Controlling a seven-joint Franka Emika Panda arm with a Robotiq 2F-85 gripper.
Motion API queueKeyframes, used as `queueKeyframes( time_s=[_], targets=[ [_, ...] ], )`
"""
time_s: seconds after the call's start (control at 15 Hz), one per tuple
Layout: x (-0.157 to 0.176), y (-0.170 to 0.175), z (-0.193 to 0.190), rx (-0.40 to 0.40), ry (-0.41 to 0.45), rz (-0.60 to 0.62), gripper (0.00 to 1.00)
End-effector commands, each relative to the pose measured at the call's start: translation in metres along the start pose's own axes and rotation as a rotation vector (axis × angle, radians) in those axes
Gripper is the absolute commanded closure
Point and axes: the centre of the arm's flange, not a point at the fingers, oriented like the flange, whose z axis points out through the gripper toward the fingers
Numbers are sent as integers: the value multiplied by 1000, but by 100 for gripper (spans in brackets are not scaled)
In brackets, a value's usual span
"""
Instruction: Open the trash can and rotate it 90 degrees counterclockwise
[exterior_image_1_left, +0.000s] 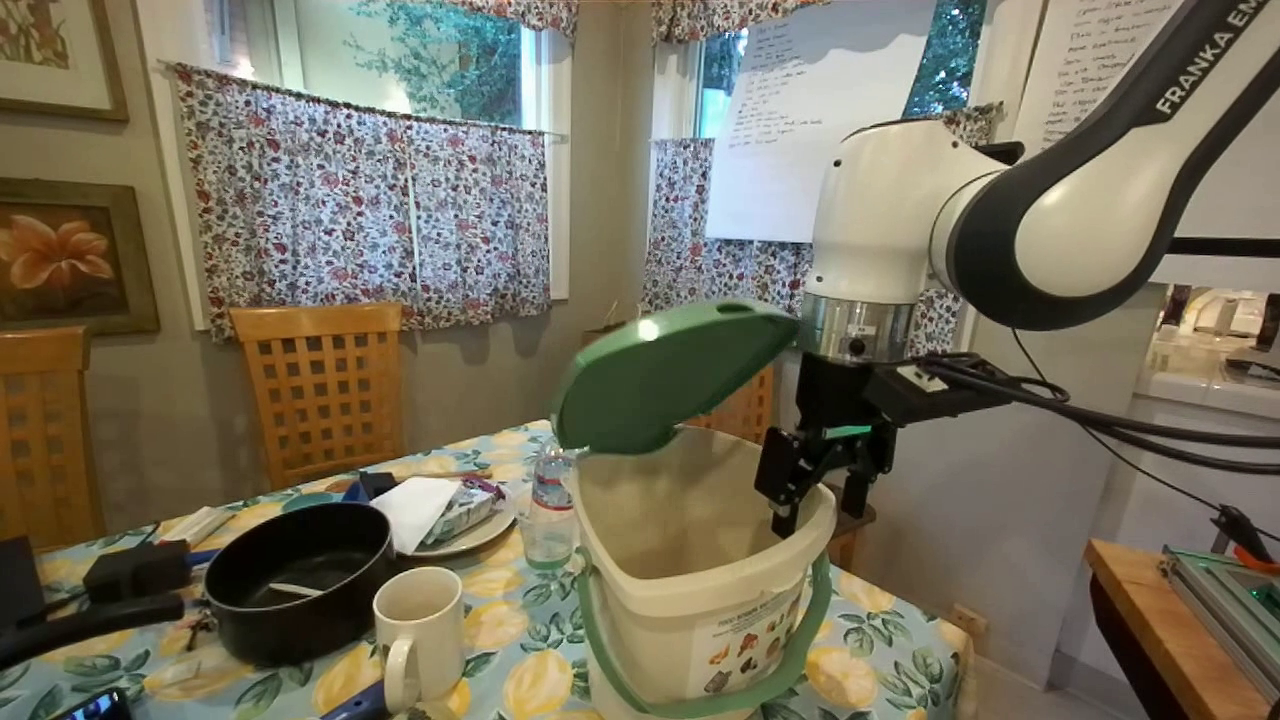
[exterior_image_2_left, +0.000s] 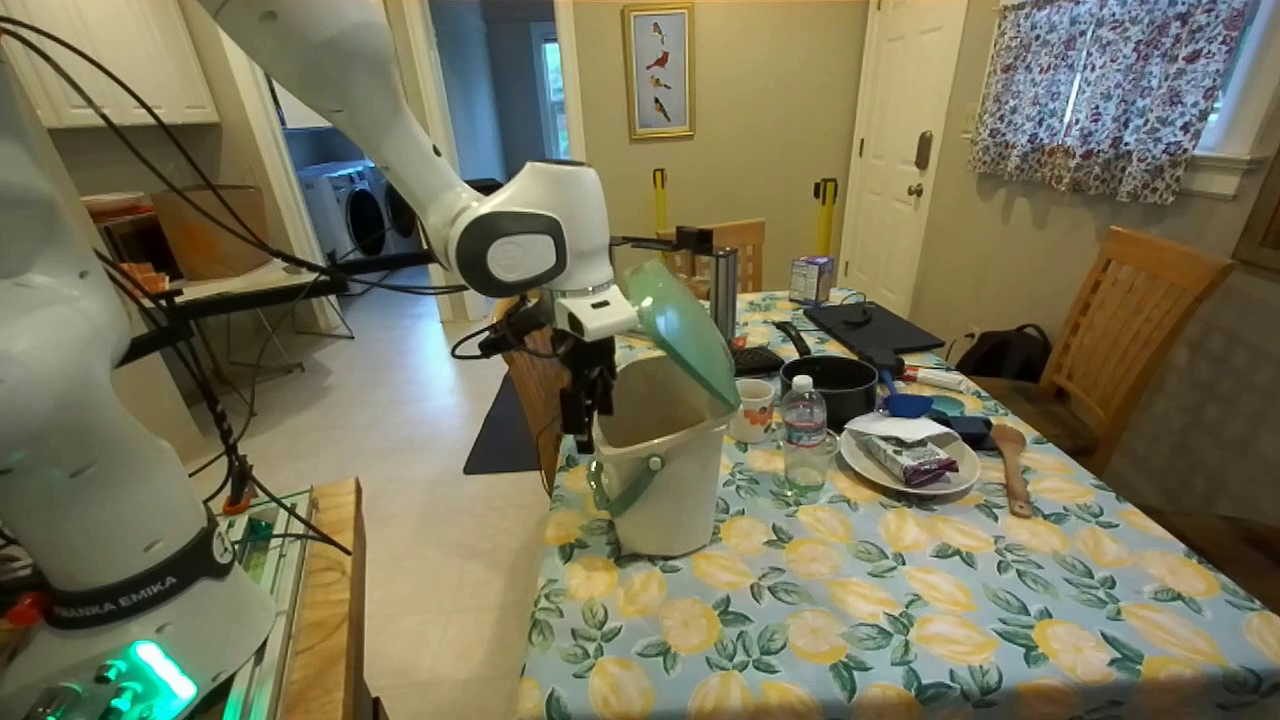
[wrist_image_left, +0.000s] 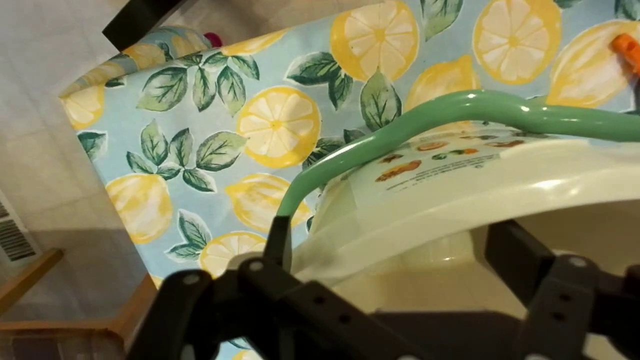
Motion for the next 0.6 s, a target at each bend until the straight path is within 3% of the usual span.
queueKeyframes(
  time_s=[0.0, 0.53],
  targets=[
    [-2, -1, 1, -10, 31, -28, 26],
    [4, 2, 2, -17, 82, -77, 81]
  ],
)
